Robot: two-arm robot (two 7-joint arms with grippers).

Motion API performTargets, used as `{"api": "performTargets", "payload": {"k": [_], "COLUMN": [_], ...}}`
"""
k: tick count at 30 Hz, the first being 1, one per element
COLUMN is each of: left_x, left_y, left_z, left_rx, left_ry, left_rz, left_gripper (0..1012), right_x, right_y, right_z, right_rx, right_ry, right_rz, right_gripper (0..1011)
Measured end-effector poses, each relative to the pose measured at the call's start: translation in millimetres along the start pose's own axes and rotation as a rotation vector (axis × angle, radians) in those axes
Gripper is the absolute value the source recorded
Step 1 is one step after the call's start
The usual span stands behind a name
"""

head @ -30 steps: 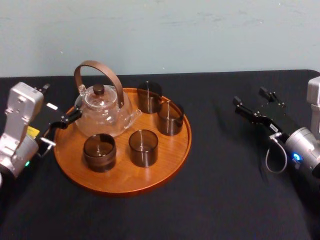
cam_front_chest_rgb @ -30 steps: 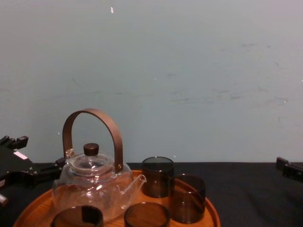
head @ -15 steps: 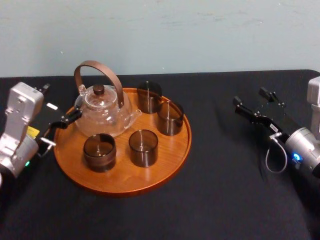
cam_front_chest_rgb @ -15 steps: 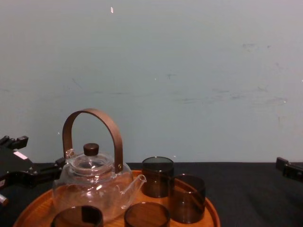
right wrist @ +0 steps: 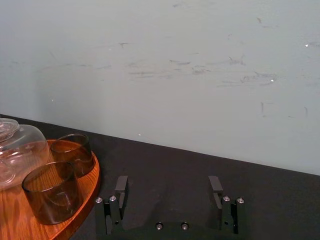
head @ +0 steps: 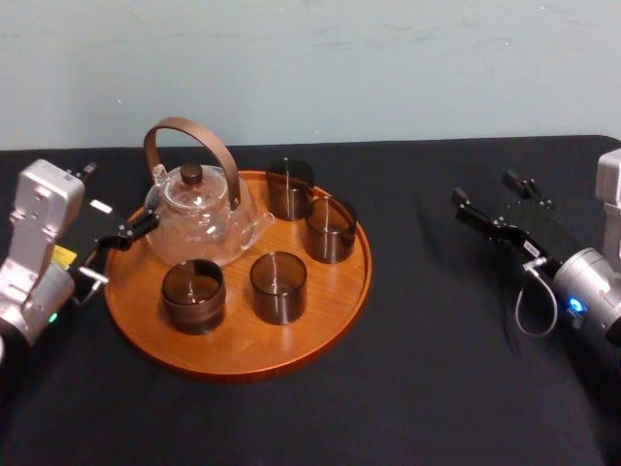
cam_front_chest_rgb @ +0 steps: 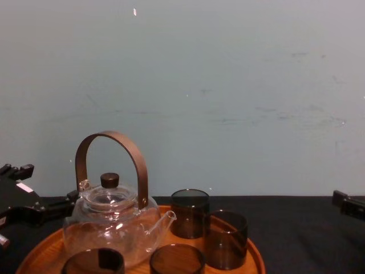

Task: Pick up the glass from the table and place it on the tray.

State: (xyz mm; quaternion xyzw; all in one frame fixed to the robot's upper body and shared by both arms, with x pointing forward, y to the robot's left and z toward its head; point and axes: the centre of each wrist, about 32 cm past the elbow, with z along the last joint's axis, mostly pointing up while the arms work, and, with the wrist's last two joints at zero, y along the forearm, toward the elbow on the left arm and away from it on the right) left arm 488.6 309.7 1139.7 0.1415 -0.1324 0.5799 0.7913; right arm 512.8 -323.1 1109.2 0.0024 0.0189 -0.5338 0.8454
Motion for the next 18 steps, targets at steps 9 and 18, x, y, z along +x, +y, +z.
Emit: {"api": "performTargets", "payload": {"k": [9,18], "left_x": [0.0,0.0], "left_y": [0.0,0.0], "left_z": [0.0,0.0], "left_rx": [0.000,0.000], "left_ry": [0.000,0.000], "left_rz": [0.000,0.000], "left_gripper": [1001,1001], "right_x": [0.0,0.0], "right_y": [0.0,0.0], "right_z": [0.0,0.0], "right_rx": [0.000,0.000], "right_ry": [0.000,0.000], "right_rz": [0.000,0.000], "right_gripper": [1002,1002]}}
